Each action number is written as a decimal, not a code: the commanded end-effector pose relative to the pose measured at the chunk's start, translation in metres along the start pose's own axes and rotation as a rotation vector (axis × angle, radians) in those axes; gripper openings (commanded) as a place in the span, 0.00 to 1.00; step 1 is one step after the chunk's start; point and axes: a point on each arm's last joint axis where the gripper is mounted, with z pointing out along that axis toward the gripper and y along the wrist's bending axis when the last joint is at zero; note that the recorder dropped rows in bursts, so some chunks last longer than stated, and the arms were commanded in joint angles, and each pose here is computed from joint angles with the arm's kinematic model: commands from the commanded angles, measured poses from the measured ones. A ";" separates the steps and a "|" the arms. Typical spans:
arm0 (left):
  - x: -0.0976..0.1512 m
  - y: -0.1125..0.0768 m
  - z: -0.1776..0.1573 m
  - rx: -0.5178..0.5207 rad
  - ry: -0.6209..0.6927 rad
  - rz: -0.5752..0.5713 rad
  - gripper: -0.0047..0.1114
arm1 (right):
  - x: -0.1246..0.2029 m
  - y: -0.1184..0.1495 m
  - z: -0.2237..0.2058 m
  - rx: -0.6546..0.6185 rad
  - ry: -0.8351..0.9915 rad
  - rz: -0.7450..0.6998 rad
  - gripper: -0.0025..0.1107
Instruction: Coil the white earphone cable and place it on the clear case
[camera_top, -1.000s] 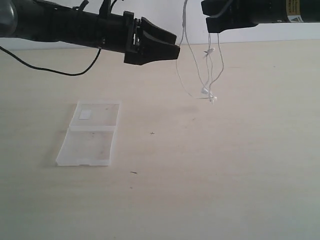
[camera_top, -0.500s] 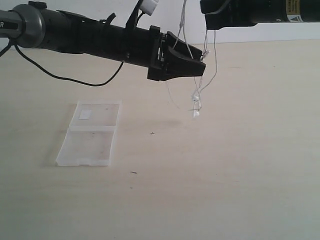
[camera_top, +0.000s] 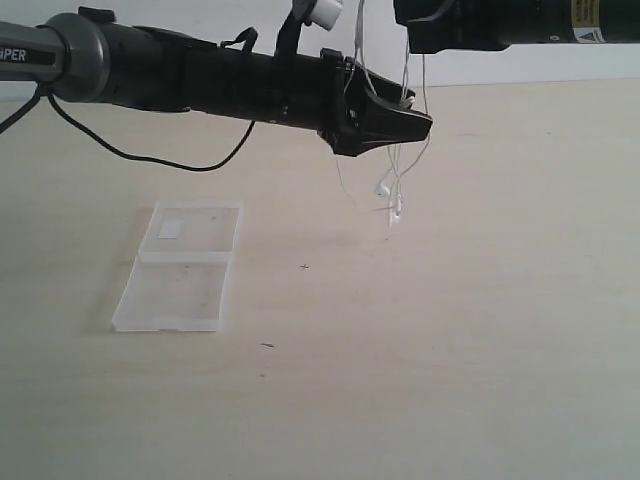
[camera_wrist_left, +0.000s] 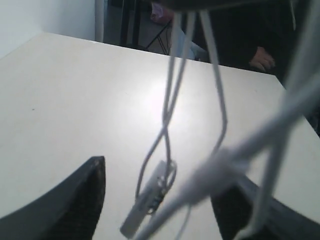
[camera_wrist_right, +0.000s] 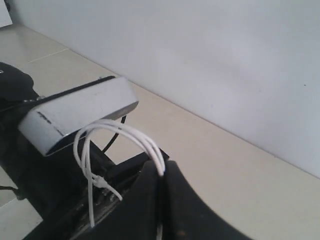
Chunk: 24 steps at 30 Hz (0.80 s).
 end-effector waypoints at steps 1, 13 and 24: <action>-0.001 -0.001 0.006 -0.023 -0.021 -0.003 0.55 | -0.006 0.003 -0.002 -0.028 -0.029 0.011 0.02; 0.000 -0.019 0.026 0.031 -0.005 0.016 0.55 | -0.008 0.004 -0.002 -0.037 -0.046 0.034 0.02; 0.001 -0.018 0.027 0.026 0.010 0.022 0.53 | -0.007 0.003 -0.002 -0.021 -0.041 0.033 0.02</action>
